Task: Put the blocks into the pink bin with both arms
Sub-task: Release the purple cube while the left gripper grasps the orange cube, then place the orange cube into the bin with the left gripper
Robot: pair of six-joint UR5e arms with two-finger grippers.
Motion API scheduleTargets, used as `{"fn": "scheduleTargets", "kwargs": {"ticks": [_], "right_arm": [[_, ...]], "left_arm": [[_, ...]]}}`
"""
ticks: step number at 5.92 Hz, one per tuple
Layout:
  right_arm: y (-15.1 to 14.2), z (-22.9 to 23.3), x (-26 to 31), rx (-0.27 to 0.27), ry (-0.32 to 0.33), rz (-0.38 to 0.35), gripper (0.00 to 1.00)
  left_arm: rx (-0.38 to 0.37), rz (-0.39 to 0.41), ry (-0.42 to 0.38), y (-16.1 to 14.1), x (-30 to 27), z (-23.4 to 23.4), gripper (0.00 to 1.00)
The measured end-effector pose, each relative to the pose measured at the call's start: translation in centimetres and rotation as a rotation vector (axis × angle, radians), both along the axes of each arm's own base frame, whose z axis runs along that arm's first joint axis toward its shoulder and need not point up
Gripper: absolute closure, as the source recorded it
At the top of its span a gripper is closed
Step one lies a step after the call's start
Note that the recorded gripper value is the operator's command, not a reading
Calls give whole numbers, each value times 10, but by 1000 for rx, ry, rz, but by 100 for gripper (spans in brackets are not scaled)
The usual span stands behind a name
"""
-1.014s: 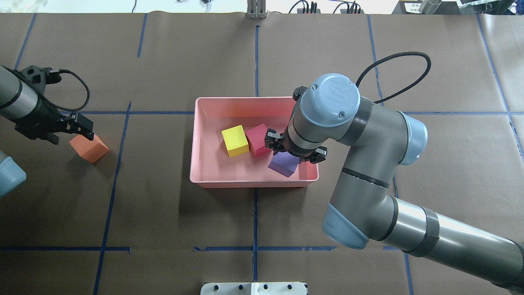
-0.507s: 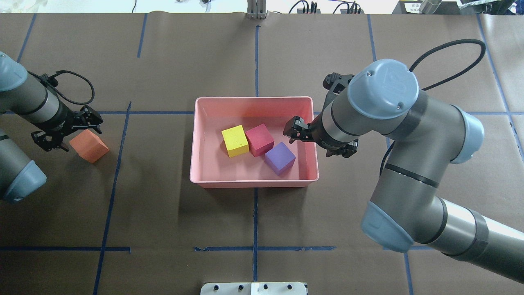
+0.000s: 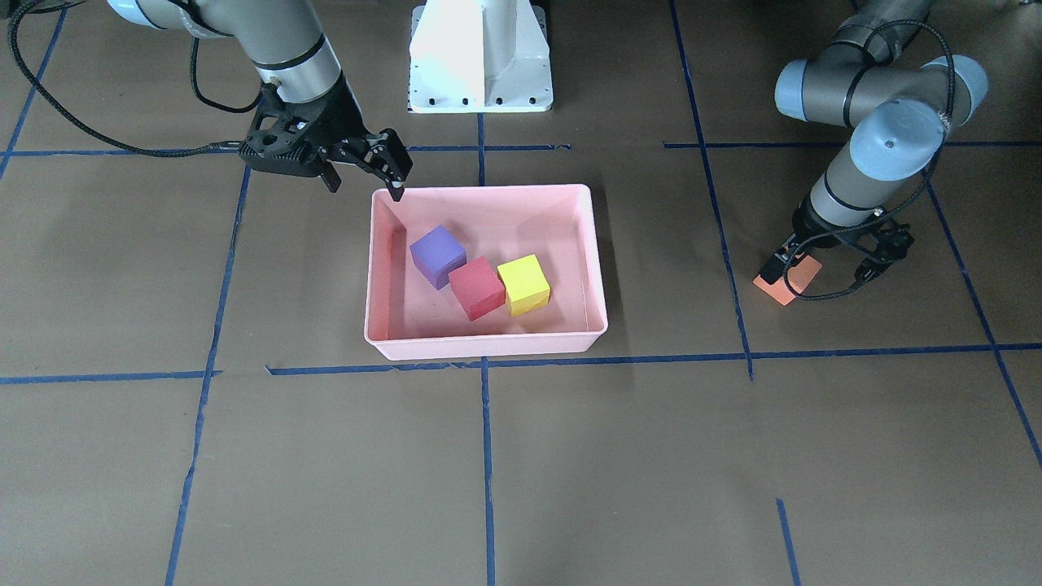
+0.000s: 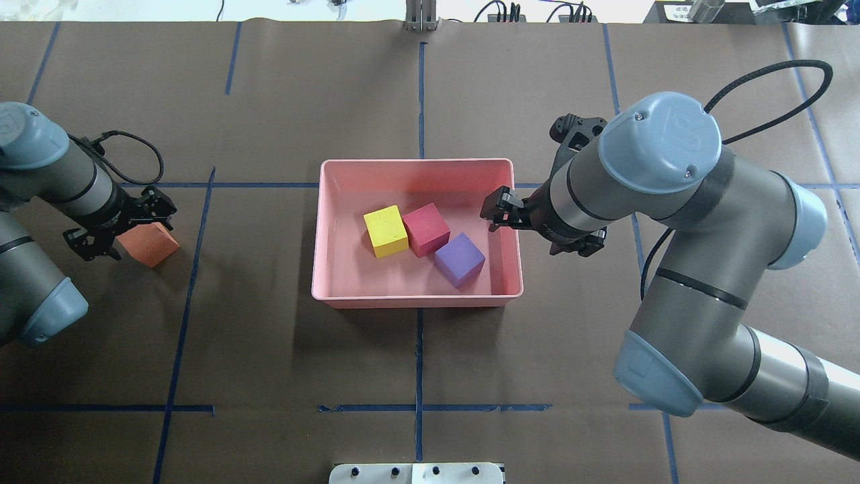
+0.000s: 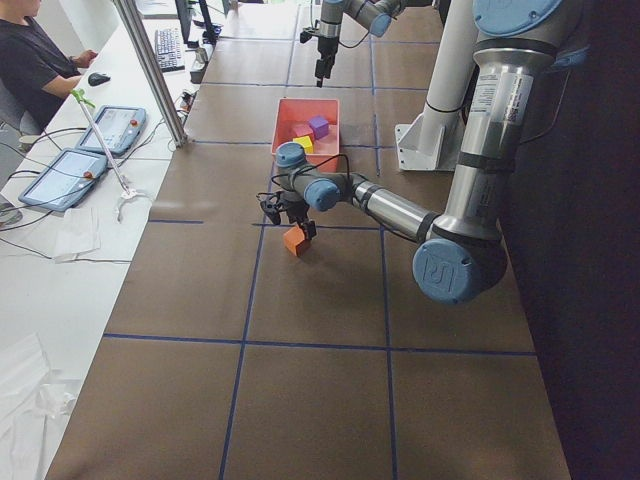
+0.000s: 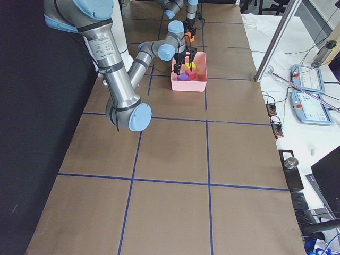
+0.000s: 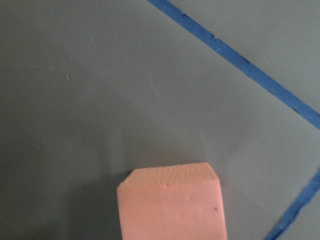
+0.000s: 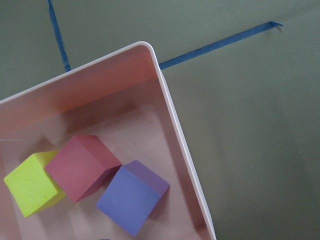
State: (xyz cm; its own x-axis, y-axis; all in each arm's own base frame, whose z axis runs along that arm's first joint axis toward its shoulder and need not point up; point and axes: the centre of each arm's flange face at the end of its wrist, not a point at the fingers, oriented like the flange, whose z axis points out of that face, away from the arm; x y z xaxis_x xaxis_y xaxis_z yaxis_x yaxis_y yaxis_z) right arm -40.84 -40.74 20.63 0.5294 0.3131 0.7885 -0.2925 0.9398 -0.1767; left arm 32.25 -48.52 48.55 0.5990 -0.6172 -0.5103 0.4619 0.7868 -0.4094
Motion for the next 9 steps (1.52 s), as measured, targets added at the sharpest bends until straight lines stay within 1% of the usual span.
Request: {"fn": "scheduleTargets", "kwargs": {"ticks": [1,2,3,4,5,6,7,8,9], "right_arm": [[0,3,2,-2,3,3,0],[-1,4,4,-3,5,6,0],[-4,4,10,-6,2,11,0],[-11,5,28,-20,-12,15,0],[-17,15,58,-23,-23,-6,0],[-16,33,91,2,-21,-44,0],[-18,51,119,31,-9,-73,0],[-24,66,143,52,-2,-97,0],[-27,75,158,63,-1,-113,0]], "left_arm": [[0,0,-11,-2,3,4,15],[-3,1,-18,-5,7,7,74],[-2,2,-18,-7,10,7,94],[20,1,6,-8,10,-10,96],[77,0,68,-5,8,-56,96],[139,-23,154,-1,6,-120,95],[163,-42,253,4,15,-186,94],[164,-14,335,15,40,-238,92],[167,46,379,33,77,-267,53]]}}
